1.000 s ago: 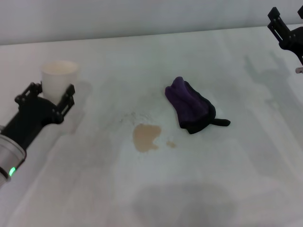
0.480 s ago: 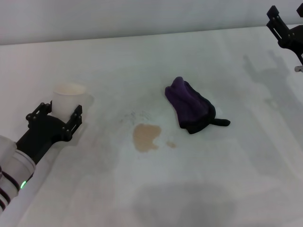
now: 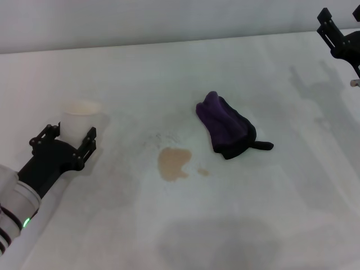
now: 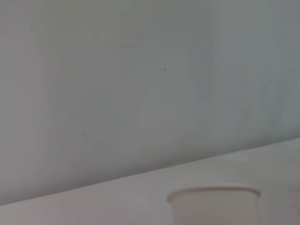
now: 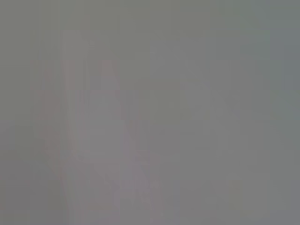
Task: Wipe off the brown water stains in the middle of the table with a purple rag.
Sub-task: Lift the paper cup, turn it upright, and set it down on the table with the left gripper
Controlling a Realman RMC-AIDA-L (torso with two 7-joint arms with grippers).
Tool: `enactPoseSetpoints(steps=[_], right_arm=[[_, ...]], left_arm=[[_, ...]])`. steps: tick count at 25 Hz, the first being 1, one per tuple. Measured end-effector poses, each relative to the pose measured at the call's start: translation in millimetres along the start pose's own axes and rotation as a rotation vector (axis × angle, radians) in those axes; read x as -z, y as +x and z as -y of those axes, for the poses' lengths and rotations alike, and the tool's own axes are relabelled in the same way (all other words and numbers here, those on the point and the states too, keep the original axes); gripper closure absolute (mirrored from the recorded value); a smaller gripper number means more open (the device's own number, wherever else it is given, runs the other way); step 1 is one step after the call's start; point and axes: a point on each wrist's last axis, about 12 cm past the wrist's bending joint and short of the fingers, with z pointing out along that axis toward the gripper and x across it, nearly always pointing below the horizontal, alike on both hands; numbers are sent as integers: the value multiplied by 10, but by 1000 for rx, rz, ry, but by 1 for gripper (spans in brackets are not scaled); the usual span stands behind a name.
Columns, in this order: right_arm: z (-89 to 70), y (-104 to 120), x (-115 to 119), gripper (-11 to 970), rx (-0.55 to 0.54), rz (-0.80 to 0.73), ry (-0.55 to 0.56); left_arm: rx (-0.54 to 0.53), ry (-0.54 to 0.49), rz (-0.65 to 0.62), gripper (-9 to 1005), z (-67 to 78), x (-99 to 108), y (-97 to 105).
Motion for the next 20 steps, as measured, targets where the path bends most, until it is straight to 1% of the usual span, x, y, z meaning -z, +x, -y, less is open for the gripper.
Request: enactPoseSetpoints(steps=[12, 20], right_arm=[[-9, 0, -4, 91, 0, 1, -4], [-16, -4, -9, 91, 0, 4, -8]], left_arm=[[10, -14, -25, 364, 11, 63, 70], [-8, -21, -35, 332, 12, 94, 100]])
